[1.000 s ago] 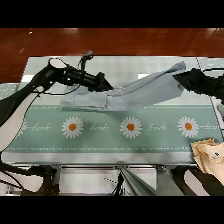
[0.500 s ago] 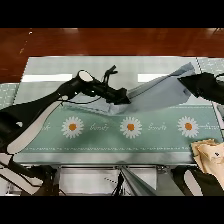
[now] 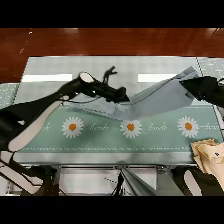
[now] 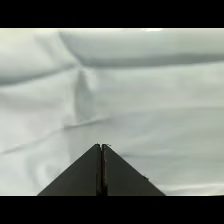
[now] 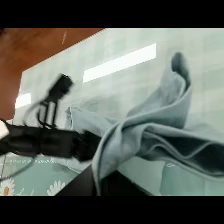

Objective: Fold the shirts.

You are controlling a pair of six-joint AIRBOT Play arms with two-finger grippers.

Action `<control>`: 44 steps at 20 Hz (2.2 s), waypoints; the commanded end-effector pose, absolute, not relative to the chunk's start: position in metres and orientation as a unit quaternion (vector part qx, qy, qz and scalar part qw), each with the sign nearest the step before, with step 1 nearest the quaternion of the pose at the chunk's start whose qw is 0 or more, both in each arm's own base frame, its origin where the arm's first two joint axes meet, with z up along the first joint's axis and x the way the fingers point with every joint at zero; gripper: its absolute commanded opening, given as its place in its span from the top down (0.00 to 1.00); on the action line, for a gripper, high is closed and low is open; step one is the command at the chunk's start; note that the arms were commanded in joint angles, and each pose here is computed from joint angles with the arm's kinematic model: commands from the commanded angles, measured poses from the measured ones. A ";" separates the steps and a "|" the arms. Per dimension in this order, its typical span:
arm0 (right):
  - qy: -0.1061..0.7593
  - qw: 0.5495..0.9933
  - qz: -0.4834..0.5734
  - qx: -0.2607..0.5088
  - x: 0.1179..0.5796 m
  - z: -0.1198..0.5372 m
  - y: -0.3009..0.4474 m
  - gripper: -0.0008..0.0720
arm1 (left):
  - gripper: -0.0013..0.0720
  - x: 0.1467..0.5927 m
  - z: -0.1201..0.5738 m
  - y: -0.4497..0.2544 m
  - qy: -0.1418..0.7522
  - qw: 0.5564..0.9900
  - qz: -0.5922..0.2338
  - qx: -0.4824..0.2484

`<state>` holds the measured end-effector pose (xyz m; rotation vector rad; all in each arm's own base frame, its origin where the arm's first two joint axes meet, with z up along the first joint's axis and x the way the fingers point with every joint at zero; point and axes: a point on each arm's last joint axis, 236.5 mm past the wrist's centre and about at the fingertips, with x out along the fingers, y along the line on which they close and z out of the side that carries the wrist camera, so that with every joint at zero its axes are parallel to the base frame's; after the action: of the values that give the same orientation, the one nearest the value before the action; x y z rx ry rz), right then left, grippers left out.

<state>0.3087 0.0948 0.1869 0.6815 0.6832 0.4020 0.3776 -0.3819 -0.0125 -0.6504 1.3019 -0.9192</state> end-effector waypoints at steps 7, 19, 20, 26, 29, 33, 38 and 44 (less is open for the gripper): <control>0.312 0.862 0.257 0.306 0.365 0.153 0.213 0.96 | 0.95 0.467 0.180 -0.139 0.350 0.815 -0.315 -0.338; 0.312 0.837 0.323 0.313 0.411 0.116 0.418 0.96 | 0.95 0.411 0.160 -0.133 0.425 0.814 -0.324 -0.228; 0.324 0.829 0.322 0.324 0.411 0.108 0.428 0.96 | 0.95 0.410 0.158 -0.135 0.427 0.812 -0.326 -0.228; 0.341 0.820 0.311 0.339 0.415 0.089 0.435 0.35 | 0.95 0.410 0.158 -0.134 0.427 0.813 -0.326 -0.223; 0.308 0.838 0.307 0.330 0.437 0.121 0.398 0.35 | 0.95 0.410 0.158 -0.133 0.426 0.814 -0.327 -0.221; 0.326 0.869 0.309 0.207 0.446 0.143 0.304 0.36 | 0.95 0.414 0.158 -0.121 0.420 0.821 -0.318 -0.221; 0.609 0.790 0.051 -0.048 0.364 0.047 0.049 0.36 | 0.95 0.424 0.157 -0.072 0.408 0.837 -0.269 -0.246; 0.604 0.734 0.120 0.287 0.345 -0.029 0.121 0.17 | 0.89 0.415 0.152 -0.056 0.425 0.829 -0.262 -0.254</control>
<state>0.3521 0.0911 -0.0083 0.2897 1.3472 0.2346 0.4204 -0.0620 0.1550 -0.5322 0.8798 -0.5609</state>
